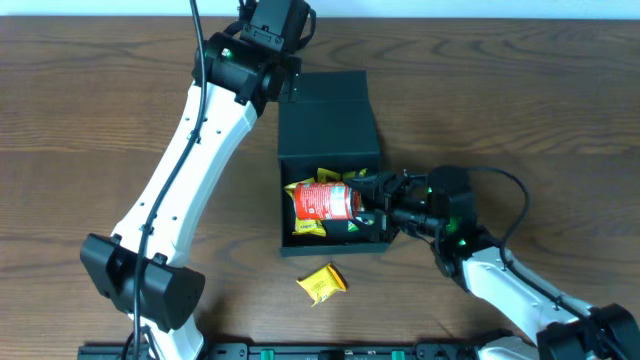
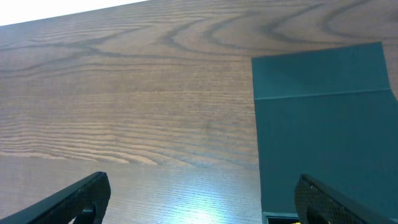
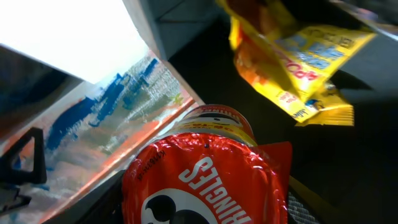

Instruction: Pack container

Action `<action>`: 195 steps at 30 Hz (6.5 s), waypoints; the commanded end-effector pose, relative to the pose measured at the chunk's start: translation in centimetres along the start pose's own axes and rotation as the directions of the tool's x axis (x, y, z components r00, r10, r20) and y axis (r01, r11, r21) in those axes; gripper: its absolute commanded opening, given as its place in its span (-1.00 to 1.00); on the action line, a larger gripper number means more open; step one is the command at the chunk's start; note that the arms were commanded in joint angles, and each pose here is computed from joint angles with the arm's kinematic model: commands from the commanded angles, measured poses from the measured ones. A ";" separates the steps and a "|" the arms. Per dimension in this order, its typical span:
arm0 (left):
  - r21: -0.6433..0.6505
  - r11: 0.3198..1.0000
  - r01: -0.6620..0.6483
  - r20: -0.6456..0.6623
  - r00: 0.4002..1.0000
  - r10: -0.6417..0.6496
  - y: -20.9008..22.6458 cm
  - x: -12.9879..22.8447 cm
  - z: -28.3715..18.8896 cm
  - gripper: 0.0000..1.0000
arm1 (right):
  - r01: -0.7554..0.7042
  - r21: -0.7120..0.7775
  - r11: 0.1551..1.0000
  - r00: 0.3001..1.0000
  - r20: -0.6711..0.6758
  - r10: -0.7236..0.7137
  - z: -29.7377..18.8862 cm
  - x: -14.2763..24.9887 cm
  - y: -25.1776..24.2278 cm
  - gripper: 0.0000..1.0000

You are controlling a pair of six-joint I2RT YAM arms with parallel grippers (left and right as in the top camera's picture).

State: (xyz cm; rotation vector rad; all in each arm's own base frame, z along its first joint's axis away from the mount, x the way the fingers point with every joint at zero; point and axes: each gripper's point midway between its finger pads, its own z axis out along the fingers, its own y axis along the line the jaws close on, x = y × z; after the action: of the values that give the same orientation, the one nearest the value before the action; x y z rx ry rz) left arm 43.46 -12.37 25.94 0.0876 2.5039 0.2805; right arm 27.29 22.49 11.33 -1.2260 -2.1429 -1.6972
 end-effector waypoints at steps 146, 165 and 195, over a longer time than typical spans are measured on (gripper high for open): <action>0.486 0.813 0.321 -0.477 0.877 -0.061 -22.1 14.6 0.6 -0.88 | 0.439 0.896 0.072 0.410 -0.128 -0.903 -19.0 -8.4 5.9 -0.14; 0.207 0.954 0.218 -0.117 0.973 -0.197 -17.3 9.7 4.5 -0.88 | 0.439 0.895 0.073 0.408 -0.127 -0.904 -18.9 -8.5 5.9 -0.06; 0.211 0.973 0.091 -0.486 0.874 0.024 -15.8 18.8 1.9 -0.88 | 0.440 0.895 0.074 0.400 -0.122 -0.908 -18.9 -8.6 6.2 0.23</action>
State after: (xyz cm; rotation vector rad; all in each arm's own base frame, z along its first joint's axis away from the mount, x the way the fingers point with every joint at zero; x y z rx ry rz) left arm 30.86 -24.36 9.45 0.0594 2.9703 0.0826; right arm 29.91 2.15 16.49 -0.1525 -3.5172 0.0375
